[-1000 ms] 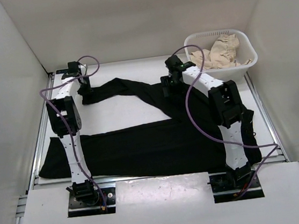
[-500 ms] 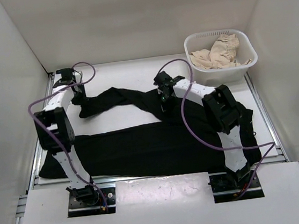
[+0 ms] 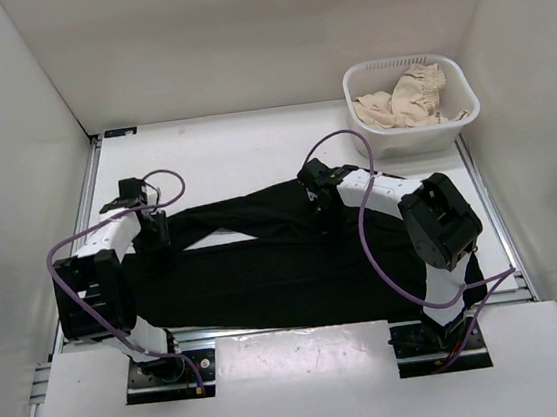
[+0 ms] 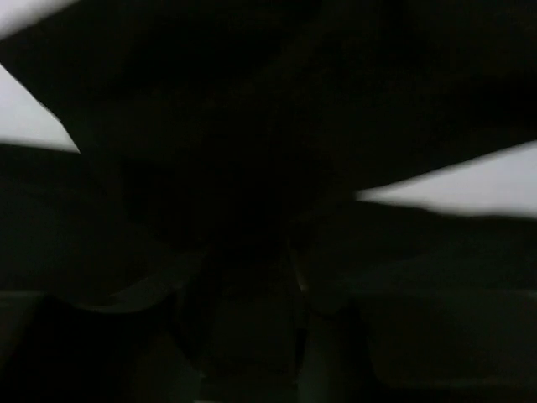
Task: Fold and stack the trousers
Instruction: Flatten the trousers out
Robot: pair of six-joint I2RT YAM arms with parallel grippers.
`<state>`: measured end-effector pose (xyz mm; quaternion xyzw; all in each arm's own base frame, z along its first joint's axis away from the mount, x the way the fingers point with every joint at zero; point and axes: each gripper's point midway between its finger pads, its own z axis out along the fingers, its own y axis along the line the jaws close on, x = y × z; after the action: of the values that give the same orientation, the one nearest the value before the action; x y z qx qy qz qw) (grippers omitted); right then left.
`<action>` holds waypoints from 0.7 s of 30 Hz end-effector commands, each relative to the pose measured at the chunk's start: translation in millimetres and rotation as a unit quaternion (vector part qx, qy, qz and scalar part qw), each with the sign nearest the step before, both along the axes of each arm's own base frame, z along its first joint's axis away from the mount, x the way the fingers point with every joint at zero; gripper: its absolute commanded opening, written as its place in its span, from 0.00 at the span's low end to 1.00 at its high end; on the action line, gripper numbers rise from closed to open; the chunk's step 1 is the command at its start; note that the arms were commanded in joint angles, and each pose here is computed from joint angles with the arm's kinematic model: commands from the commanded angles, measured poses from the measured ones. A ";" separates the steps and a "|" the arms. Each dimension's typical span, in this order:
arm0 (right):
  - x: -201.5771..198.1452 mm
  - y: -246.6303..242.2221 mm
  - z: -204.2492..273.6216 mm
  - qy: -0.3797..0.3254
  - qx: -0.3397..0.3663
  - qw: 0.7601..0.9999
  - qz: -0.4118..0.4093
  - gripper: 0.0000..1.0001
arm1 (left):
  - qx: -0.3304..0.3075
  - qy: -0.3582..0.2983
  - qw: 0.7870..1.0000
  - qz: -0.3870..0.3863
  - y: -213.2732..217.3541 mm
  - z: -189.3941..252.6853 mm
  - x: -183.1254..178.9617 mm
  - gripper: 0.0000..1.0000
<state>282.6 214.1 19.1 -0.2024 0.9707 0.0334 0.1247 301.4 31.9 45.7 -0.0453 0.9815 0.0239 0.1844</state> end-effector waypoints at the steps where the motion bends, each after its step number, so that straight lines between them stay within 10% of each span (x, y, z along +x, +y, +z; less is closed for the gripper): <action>1: 16.4 2.9 16.8 -0.041 -0.003 0.999 -0.010 0.06 | -0.024 -0.012 1.000 0.009 1.5 28.0 -3.3 0.51; 9: 16.7 -2.5 36.6 -0.057 -0.006 0.998 -0.009 0.12 | -0.112 -0.083 0.990 0.037 24.7 116.3 52.1 0.63; 21: 15.7 7.0 35.2 -0.044 0.013 0.999 -0.007 0.13 | -0.056 0.047 0.994 0.085 68.0 2.1 77.2 0.66</action>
<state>295.0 214.4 40.7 -0.1972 0.9674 0.0204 0.1576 370.2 95.0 24.5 -0.1397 0.9844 -0.0271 0.1032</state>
